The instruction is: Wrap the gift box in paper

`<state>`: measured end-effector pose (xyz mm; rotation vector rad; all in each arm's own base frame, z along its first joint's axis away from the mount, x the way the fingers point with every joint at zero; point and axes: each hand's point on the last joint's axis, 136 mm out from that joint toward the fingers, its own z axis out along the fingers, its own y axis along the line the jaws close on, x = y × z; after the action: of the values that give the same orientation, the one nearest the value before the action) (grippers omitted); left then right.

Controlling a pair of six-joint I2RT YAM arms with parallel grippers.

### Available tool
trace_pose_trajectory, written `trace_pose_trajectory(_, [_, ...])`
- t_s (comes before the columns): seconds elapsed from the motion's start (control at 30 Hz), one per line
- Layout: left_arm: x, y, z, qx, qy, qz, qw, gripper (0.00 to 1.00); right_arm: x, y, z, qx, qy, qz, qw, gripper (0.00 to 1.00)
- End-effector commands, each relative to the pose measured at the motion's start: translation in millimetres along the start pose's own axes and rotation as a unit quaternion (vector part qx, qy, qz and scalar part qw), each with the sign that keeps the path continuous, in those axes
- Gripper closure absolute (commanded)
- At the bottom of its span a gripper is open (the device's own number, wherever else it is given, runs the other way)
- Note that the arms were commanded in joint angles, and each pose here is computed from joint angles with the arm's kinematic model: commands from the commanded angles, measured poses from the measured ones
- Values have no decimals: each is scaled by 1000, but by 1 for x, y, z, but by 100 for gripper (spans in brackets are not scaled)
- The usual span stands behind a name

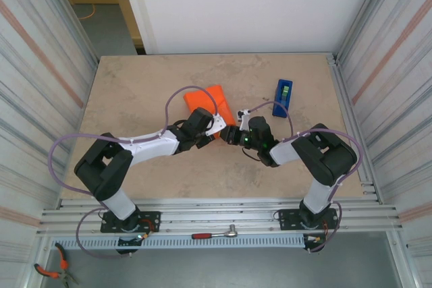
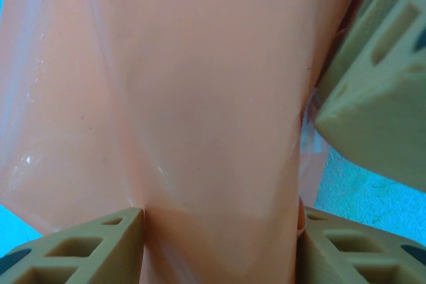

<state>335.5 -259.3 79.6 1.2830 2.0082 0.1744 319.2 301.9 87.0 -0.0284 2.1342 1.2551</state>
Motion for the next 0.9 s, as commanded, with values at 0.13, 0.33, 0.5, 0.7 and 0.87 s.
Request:
trace_pose_trajectory(0.13, [20, -14, 6, 22, 40, 11, 999, 45, -7, -4, 6, 11, -7, 10, 1000, 82])
trace_pose_trajectory(0.33, [20, -14, 7, 21, 40, 12, 999, 45, -12, -2, 9, 9, -14, 26, 1000, 83])
trace_pose_trajectory(0.5, [20, -14, 6, 21, 40, 12, 999, 45, -10, 0, 8, 6, -9, 27, 1000, 82])
trace_pose_trajectory(0.7, [20, -15, 7, 22, 41, 13, 999, 45, -8, 1, 0, 11, -11, 24, 1000, 80])
trace_pose_trajectory(0.87, [19, -15, 7, 23, 42, 13, 999, 49, -8, -1, -4, 18, -12, 21, 1000, 79])
